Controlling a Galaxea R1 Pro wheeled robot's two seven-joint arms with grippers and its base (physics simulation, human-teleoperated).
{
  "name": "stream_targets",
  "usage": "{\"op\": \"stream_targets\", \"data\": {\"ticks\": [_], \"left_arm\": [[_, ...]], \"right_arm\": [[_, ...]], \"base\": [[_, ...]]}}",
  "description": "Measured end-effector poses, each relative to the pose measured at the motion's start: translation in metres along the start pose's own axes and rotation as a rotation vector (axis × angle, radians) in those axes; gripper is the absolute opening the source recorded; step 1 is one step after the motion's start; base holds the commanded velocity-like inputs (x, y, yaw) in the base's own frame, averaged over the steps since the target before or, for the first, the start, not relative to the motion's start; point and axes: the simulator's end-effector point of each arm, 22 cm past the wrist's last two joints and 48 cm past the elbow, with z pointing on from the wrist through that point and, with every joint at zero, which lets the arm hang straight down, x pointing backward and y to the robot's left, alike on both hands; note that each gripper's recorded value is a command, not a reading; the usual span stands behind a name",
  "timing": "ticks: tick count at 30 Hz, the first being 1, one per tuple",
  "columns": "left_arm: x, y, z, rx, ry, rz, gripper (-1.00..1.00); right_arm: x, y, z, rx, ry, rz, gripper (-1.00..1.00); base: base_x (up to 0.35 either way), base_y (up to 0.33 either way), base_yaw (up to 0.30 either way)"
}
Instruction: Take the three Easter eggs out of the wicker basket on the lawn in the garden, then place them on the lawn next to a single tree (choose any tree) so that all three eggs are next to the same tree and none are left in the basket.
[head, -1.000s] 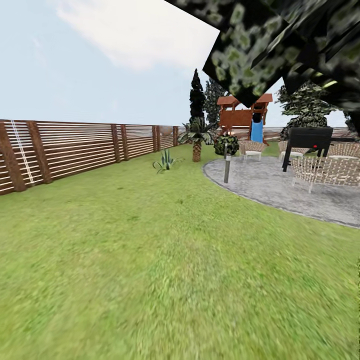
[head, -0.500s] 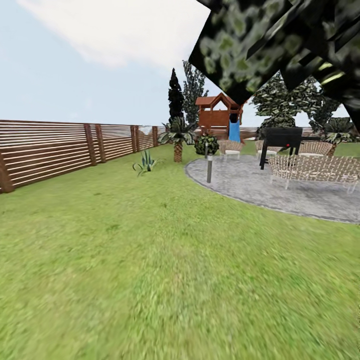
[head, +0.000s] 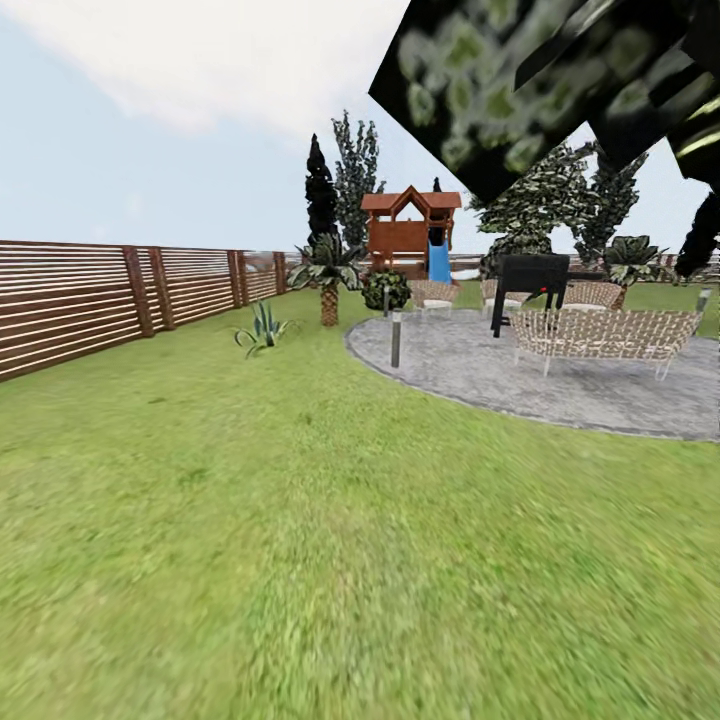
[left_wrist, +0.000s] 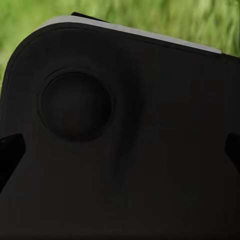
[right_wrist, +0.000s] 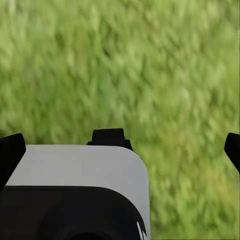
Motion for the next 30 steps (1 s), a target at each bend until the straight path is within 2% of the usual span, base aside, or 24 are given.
{"op": "stream_targets", "data": {"ticks": [30], "left_arm": [[-0.0001,0.0004,0.0000,-0.001,0.000,0.000,1.00]], "right_arm": [[-0.0002,-0.0001,0.0001,0.000,0.000,0.001,1.00]], "base": [[0.299,0.223,-0.004]]}}
